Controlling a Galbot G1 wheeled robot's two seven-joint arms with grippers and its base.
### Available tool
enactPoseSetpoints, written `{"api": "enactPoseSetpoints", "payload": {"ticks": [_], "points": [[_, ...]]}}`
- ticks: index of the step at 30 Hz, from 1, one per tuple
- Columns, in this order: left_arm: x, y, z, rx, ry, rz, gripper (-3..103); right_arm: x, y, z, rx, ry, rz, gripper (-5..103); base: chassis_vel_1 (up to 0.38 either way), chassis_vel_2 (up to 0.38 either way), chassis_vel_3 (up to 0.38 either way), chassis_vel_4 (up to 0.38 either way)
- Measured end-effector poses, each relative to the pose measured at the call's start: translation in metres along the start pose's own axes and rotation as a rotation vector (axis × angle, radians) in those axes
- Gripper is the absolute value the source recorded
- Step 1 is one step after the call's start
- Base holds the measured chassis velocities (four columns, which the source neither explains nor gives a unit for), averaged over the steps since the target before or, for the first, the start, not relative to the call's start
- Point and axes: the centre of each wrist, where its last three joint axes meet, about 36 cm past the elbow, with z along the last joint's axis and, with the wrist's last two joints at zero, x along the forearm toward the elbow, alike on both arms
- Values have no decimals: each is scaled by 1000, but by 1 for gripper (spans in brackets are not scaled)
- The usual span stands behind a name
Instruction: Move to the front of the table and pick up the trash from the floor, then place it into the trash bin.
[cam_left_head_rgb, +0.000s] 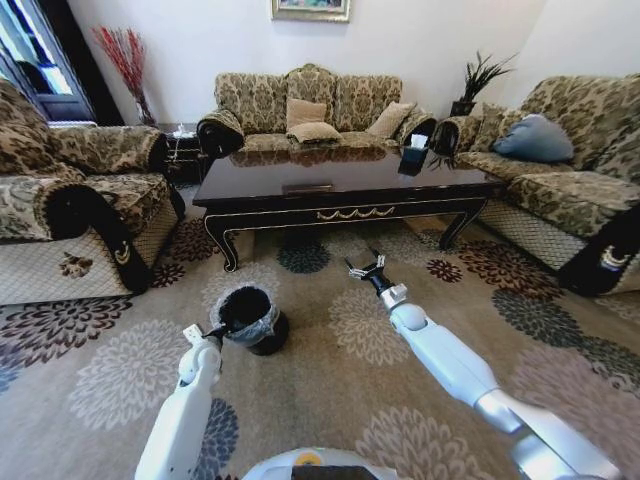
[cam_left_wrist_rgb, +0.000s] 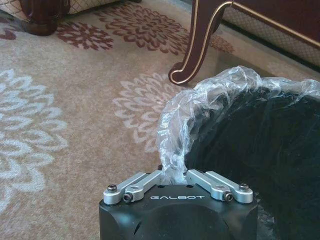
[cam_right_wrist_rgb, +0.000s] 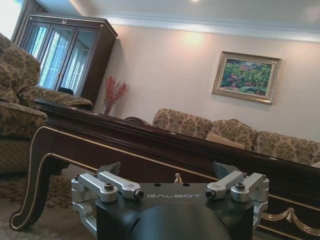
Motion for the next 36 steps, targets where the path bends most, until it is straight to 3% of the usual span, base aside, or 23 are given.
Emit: {"api": "enactPoseSetpoints", "payload": {"ticks": [7,9,11,13,14,15,17,21,23,26,28,32,34,36], "points": [[3,3,-3,6,10,-11,2,2,6,1,3,3,-7,100,0,0,0,0],[11,5,-10,4,-8,-5,0,4,4,2,12,3,-2,100,0,0,0,0],[16,6,-15,-3,-30,-1,6,5,2,2,15,3,5,100,0,0,0,0],[28,9,-23,-35,-105,11,16,7,-2,4,14,0,31,100,0,0,0,0],[33,10,-28,-49,-140,17,16,8,-4,4,12,0,47,100,0,0,0,0],[42,12,-35,-64,-187,34,26,11,-7,5,11,-1,67,100,0,0,0,0],[45,12,-37,-67,-200,45,26,12,-8,5,11,-1,72,100,0,0,0,0],[49,17,-48,-72,-285,74,48,21,-14,5,9,-5,113,100,0,0,0,0],[49,18,-49,-71,-289,73,48,22,-14,5,8,-6,117,100,0,0,0,0],[64,21,-58,-71,-323,75,64,32,-16,3,2,-15,139,100,0,0,0,0],[68,22,-60,-75,-331,71,64,34,-17,3,0,-16,146,100,0,0,0,0],[109,41,-71,-133,-420,56,86,67,-28,-4,-82,-28,254,100,0,0,0,0],[116,45,-71,-144,-433,59,86,74,-31,-7,-91,-28,270,100,0,0,0,0],[140,61,-72,-238,-508,56,96,105,-51,-21,-81,-30,331,100,0,0,0,0]]}}
